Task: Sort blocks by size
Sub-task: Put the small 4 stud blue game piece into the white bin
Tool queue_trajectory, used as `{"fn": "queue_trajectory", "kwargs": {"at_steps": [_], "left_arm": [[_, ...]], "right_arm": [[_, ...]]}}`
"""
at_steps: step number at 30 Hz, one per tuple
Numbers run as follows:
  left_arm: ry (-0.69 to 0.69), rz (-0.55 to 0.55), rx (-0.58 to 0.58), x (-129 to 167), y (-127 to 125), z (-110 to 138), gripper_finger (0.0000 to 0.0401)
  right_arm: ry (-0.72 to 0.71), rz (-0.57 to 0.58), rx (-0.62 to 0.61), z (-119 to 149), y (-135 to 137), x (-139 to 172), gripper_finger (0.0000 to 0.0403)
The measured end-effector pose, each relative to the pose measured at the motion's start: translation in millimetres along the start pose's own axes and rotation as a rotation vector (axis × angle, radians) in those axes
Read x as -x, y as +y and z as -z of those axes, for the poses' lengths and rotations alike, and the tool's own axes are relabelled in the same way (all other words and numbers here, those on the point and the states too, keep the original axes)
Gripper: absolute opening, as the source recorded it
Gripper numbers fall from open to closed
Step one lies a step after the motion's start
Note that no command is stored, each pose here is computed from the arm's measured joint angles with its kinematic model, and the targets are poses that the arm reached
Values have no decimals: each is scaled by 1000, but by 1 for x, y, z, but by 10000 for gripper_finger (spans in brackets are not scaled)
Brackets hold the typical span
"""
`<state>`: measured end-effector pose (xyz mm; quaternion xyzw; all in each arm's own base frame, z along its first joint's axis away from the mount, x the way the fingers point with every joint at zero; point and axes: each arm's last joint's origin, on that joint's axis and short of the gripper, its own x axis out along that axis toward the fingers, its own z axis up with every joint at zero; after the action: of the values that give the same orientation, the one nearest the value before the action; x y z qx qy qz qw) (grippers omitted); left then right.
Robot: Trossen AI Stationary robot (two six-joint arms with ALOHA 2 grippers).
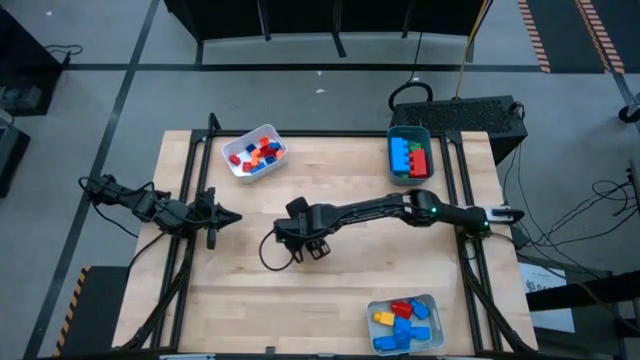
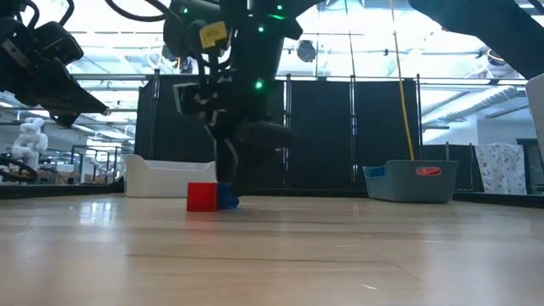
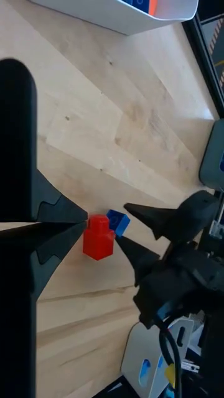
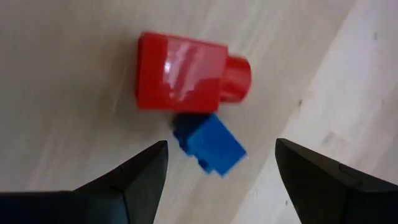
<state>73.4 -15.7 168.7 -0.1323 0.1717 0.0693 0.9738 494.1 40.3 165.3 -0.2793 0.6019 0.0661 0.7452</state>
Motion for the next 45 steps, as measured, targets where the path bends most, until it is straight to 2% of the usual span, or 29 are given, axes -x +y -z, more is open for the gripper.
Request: {"fn": "queue_trajectory", "kwargs": {"at_steps": [5,9,13,18,19,28,33,36,40,45], "left_arm": [[1,-1,0,0,0,0,2],[1,-1,-1,0,0,0,2],[1,-1,-1,0,0,0,2],[1,-1,0,0,0,0,2],[2,-1,0,0,0,0,2],[0,-1,2,0,0,0,2],[-7,3,12,0,0,-1,2],[-8,4,13,0,0,-1,2],[-12,5,15,0,-1,-1,2],[-7,2,9,0,0,-1,2]], "right_arm": [[-20,-2,37,3,1,-13,277],[-21,-50,-21,10,-2,-22,253],[-24,-55,-57,11,1,-26,193],[-50,-41,-63,9,0,-27,82],[-52,-38,-69,9,0,-27,69],[-55,-16,-209,8,-3,-25,69],[-58,91,-251,9,-12,-19,69],[-95,148,-325,11,-28,-11,69],[-188,236,-481,12,-54,-11,69],[-438,397,-692,12,-101,-8,69]]}}
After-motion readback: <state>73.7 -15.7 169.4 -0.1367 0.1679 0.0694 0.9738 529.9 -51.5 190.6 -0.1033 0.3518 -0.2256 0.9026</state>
